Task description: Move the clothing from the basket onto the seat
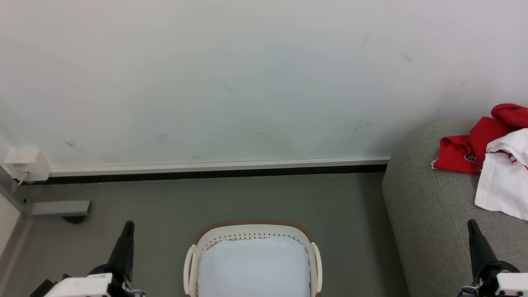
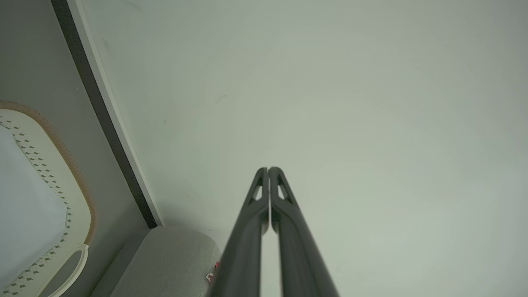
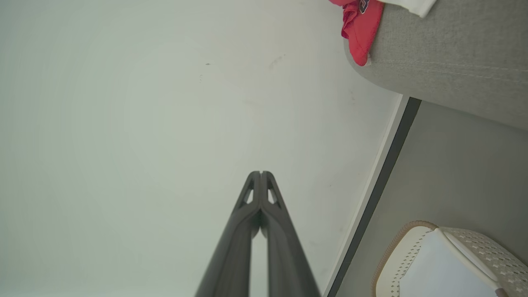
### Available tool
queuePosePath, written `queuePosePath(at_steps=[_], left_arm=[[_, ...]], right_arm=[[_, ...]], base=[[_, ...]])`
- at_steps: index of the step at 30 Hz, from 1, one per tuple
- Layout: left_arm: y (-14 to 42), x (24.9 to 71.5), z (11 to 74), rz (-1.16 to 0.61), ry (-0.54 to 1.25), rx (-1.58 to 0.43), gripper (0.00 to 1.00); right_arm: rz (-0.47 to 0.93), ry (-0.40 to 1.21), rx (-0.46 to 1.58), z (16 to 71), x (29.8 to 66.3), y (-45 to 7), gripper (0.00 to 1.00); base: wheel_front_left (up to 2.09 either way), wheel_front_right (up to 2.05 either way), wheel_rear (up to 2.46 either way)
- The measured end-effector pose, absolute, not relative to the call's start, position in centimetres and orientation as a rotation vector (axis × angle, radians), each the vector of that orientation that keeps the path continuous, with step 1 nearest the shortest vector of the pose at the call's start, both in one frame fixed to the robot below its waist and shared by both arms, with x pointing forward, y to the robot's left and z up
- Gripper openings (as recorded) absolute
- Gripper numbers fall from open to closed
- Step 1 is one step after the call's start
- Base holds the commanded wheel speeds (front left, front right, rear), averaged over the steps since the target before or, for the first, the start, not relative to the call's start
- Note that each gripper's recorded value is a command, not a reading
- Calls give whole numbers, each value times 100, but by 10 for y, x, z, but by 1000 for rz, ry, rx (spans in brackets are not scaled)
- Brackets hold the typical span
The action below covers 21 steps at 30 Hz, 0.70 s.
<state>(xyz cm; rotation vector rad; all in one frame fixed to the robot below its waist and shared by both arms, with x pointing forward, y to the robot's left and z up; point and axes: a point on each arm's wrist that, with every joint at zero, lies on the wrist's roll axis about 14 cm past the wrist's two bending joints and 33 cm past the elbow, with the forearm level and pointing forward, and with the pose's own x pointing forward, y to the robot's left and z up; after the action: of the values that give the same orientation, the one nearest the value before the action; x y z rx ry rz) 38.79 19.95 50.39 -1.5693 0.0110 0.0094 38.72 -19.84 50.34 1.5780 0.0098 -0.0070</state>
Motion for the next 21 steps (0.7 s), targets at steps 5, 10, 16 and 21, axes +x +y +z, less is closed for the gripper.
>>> queuePosePath(at_steps=[5, 10, 16, 21], left_arm=[[199, 388, 504, 9, 11, -1569, 0], [199, 388, 504, 9, 11, -1569, 0], [199, 388, 504, 9, 11, -1569, 0], [199, 388, 504, 9, 11, -1569, 0]], right_arm=[[-7, 10, 1578, 503, 387, -198, 0], [-7, 10, 1578, 503, 387, -198, 0], [-7, 10, 1578, 503, 387, -198, 0], [-7, 10, 1578, 503, 387, -198, 0]], base=[[0, 0, 0], [0, 0, 0], [0, 0, 0], [0, 0, 0]])
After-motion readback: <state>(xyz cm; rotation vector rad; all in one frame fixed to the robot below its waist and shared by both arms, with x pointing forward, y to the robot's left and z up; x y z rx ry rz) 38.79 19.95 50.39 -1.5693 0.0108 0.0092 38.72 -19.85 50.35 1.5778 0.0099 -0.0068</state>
